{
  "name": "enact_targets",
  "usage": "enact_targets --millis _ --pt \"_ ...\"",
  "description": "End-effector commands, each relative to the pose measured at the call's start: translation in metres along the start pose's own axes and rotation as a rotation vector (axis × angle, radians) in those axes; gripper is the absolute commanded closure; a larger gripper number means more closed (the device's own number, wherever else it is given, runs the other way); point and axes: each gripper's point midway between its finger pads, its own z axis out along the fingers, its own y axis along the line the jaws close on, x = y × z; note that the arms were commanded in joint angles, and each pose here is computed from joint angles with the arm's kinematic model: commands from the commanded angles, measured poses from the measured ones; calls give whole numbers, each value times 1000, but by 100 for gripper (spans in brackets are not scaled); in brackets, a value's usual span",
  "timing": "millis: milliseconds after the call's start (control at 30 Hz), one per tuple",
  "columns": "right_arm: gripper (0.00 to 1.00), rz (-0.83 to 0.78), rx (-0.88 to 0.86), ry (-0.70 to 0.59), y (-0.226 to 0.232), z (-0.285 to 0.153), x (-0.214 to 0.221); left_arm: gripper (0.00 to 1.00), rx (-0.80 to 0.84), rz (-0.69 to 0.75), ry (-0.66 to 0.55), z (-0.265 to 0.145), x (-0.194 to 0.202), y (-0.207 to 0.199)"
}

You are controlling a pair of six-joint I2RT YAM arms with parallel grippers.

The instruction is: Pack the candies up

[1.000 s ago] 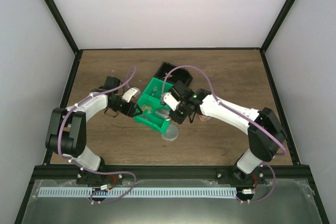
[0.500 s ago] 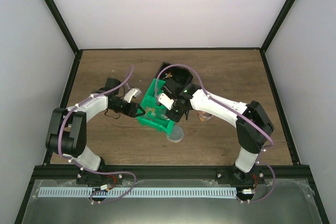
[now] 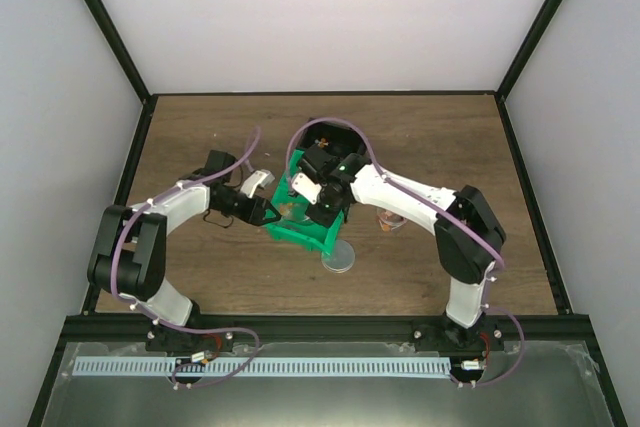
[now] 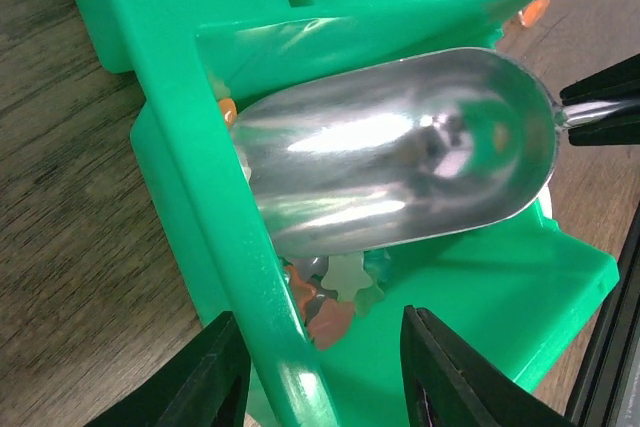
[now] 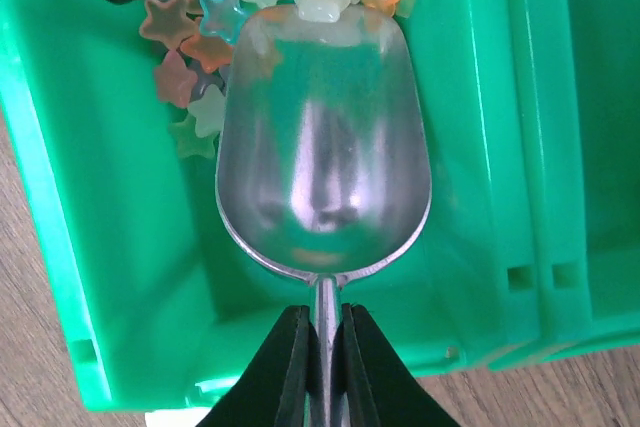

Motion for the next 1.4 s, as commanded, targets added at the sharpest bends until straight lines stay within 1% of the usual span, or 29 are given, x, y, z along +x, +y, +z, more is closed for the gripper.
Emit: enact_targets --millis 0,233,400,500,767,1000,1233,1367 --pt "99 13 -28 125 7 27 24 56 61 11 16 9 6 -12" --pt "99 36 -72 67 14 47 18 57 65 14 33 12 7 -10" --pt "99 30 -65 -102 17 49 9 57 64 15 47 13 9 -8" --pt "99 27 -46 -221 15 47 -5 57 60 13 57 13 9 -5" --pt "99 43 -59 -439 15 28 -39 57 54 19 69 11 7 -3" --pt "99 40 -91 -573 20 21 -41 57 58 13 67 5 4 0" --pt "99 73 -129 -644 18 14 -39 54 57 19 76 -6 1 3" --pt "99 70 -144 -711 19 6 -39 54 55 15 64 -12 -5 5"
